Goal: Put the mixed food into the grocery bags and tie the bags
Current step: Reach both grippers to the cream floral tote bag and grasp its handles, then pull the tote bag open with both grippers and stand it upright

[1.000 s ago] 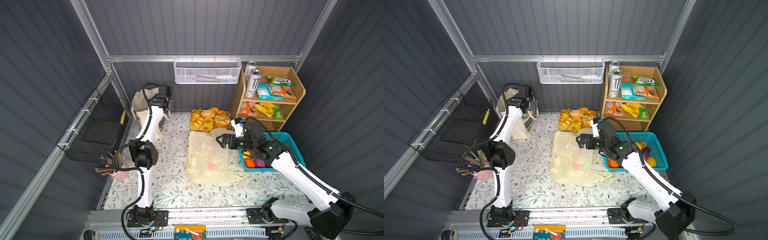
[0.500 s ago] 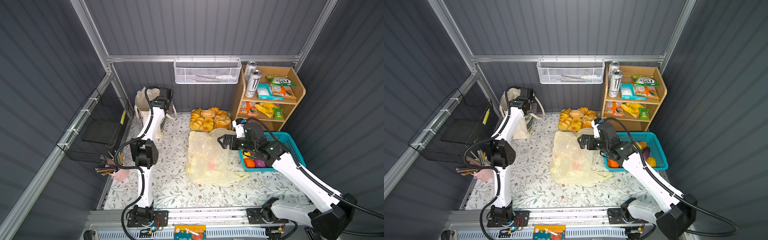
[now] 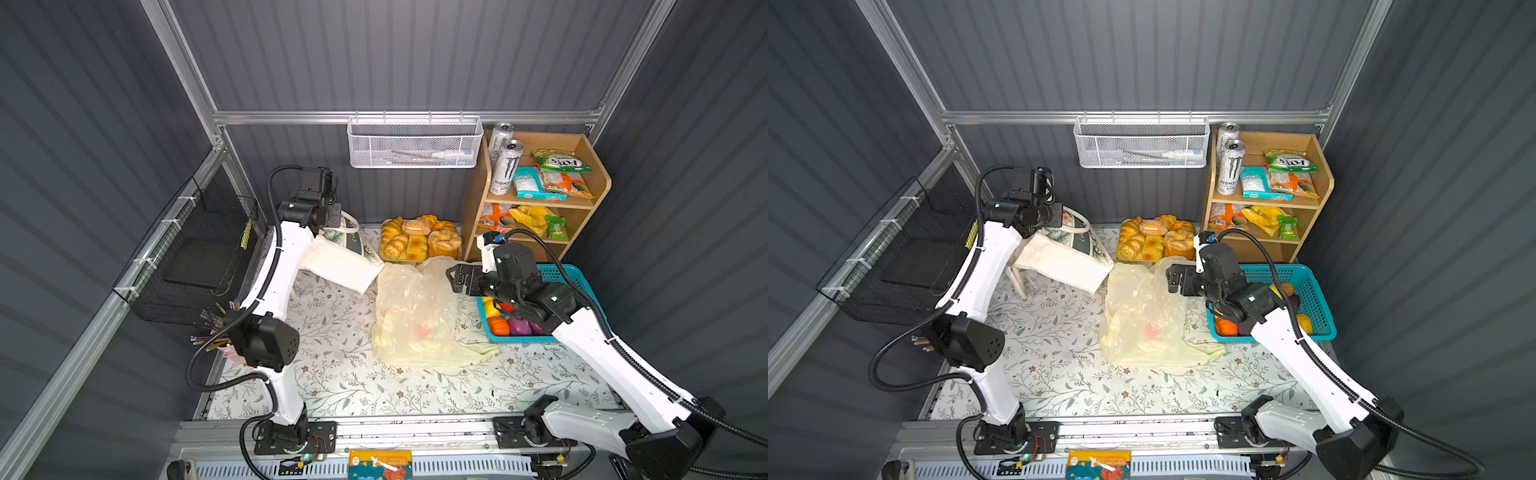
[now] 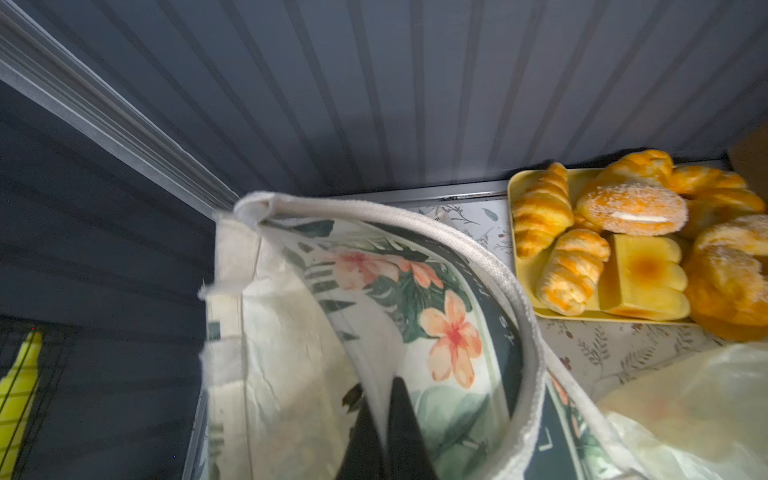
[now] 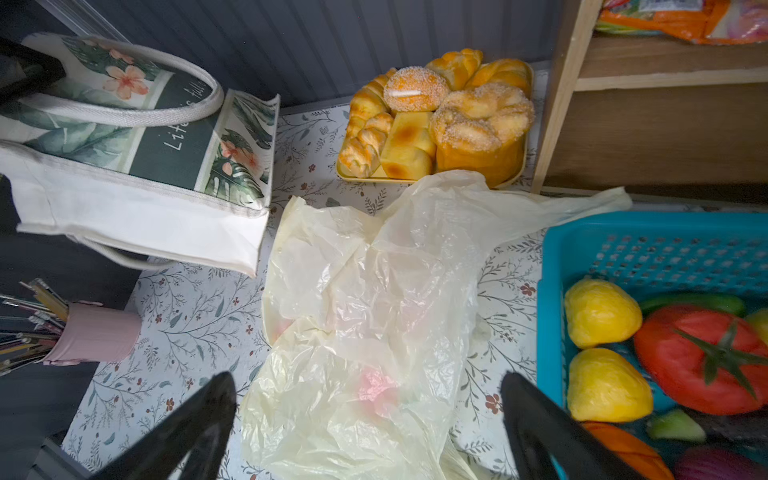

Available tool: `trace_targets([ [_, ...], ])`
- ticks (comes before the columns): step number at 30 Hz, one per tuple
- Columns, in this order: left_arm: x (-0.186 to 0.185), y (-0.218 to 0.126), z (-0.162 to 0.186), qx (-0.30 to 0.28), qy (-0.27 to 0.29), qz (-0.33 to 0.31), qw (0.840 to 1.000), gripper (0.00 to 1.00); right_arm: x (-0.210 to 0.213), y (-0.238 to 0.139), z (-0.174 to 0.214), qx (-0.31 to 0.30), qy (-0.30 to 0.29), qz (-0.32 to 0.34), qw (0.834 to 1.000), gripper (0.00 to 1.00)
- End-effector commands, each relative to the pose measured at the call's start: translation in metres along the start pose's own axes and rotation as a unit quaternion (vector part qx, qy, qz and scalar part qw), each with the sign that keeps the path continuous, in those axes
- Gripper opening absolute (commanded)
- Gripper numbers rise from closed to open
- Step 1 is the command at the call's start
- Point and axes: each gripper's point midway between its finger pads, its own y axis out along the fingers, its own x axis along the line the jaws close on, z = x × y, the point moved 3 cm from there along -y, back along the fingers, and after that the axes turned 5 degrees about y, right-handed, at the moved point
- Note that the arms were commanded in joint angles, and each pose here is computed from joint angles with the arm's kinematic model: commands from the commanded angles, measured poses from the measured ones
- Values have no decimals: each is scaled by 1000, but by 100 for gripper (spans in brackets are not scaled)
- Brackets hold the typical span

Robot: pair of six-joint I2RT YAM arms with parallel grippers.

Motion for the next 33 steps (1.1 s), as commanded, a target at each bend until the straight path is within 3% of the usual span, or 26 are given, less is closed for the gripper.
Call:
trace_targets([
  [1,-8,-22,15,11,-7,24,1000,0,20,-11,-9,-9,-17,-56,998,99],
  [13,-26,-90,48,10,23,55,998,0,60,-7,-13,40,10,-157,987,98],
  [19,-60,-108,84,45,28,118,992,0,79,3,-14,62,29,-182,981,98],
  [24,-76,-112,117,87,74,106,988,0,95,17,-14,83,35,-190,978,96],
  [33,-61,-143,102,71,113,96,986,0,120,36,-7,113,41,-215,969,95],
])
